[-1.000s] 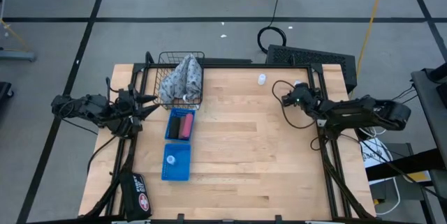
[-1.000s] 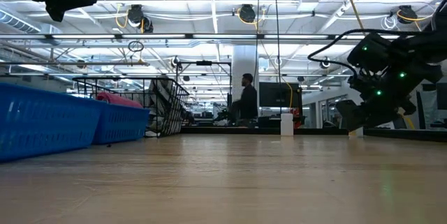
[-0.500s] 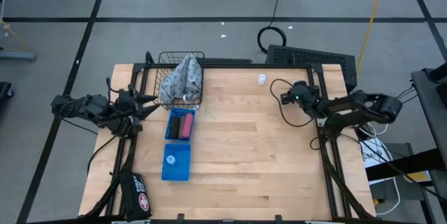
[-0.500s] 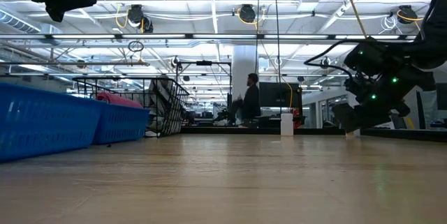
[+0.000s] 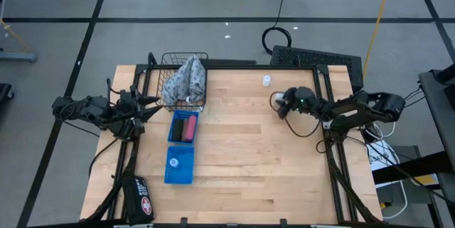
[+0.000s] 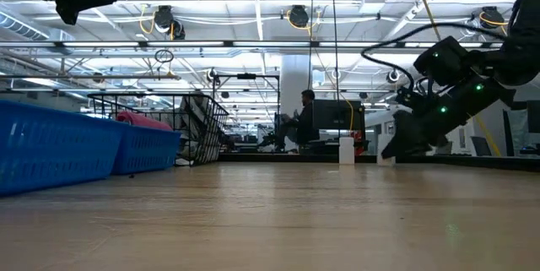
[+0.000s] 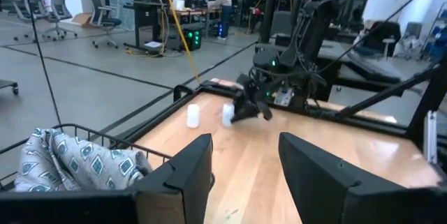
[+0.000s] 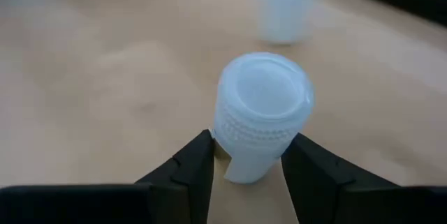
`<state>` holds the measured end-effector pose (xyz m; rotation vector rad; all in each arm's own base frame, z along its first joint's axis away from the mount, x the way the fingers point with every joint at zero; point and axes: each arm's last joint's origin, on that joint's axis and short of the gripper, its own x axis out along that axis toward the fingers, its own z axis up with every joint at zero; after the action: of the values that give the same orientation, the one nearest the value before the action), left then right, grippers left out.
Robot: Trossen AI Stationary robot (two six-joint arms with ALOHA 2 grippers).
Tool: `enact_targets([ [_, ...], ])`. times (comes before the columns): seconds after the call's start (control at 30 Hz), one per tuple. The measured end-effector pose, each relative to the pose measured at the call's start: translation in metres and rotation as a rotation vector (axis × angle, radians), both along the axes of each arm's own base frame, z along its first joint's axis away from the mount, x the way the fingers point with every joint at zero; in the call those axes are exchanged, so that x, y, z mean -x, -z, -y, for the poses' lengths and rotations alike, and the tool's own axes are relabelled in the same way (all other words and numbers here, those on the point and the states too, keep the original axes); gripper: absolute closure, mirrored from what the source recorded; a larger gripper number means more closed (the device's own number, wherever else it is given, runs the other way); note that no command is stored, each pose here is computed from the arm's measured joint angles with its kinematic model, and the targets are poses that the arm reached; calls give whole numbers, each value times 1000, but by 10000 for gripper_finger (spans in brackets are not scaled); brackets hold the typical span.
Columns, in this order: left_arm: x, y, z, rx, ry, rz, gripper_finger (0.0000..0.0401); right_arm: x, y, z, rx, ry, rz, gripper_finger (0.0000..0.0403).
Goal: Pick & Place Medicine items
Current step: Put the right transparent bottle into the bottom blue basket
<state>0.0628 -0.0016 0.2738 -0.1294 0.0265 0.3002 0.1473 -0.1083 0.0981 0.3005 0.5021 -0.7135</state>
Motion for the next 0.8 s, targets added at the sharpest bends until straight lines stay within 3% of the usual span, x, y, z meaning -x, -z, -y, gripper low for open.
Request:
enact_targets([
  [0.13, 0, -1, 0, 29, -1, 15, 224, -13, 1, -17, 5, -214, -1, 271],
  [0.37, -3, 0, 1, 38, -3, -1, 224, -33, 3, -55, 63, -479, 11, 269],
  [0.8, -53, 10, 15, 39, -12, -156, 224, -100, 5, -102, 112, -760, 21, 269],
])
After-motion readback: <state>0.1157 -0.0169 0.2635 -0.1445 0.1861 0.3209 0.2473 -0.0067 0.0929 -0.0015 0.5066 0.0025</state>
